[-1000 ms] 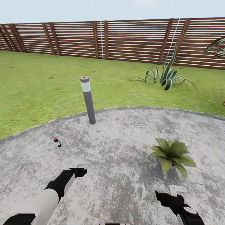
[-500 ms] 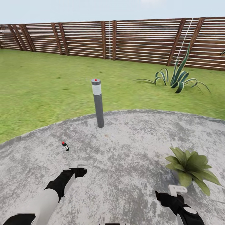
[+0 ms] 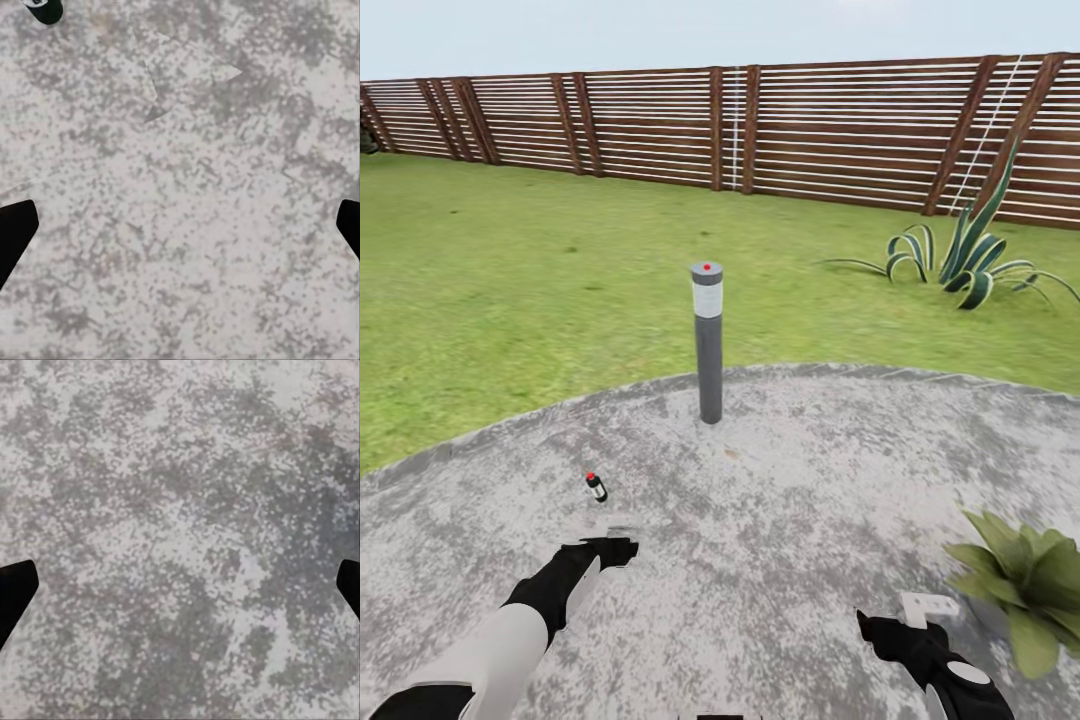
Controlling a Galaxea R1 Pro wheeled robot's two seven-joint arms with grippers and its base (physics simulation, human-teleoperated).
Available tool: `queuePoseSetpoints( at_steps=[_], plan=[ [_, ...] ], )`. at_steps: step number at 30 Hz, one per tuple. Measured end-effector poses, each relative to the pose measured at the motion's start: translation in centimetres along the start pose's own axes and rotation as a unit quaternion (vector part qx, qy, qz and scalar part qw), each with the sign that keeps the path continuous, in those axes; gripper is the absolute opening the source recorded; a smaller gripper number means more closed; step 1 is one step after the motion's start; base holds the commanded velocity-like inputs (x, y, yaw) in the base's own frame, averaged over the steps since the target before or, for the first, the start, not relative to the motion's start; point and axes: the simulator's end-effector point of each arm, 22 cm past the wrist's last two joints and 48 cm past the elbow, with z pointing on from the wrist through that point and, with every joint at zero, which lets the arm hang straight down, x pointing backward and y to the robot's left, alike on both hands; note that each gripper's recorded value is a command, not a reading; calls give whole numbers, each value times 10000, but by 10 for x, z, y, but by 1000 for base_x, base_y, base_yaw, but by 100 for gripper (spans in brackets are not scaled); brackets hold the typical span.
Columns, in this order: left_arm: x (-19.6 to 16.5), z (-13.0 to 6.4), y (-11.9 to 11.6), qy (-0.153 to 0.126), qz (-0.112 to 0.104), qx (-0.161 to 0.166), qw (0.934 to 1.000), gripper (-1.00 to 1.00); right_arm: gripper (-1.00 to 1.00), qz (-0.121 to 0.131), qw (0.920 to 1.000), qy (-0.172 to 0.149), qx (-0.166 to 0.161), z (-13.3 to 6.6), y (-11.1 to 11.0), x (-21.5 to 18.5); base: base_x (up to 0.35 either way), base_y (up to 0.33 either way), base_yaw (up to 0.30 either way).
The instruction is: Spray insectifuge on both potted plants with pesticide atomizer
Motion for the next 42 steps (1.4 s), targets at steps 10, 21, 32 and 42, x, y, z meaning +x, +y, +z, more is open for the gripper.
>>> queuePoseSetpoints(
  at_steps=[10,21,32,42],
  plan=[
    [0,0,0,0,0,-1,10000,100,100,0,10000,0,0,0,0,0,255,207,255],
    [0,0,0,2,13,-4,10000,100,100,0,10000,3,1,0,0,0,94,74,261],
    [0,0,0,1,-7,-3,10000,100,100,1,10000,2,1,0,0,0,17,1,116],
    [0,0,0,-1,-12,-3,10000,100,100,1,10000,-1,1,0,0,0,273,76,2]
  ],
)
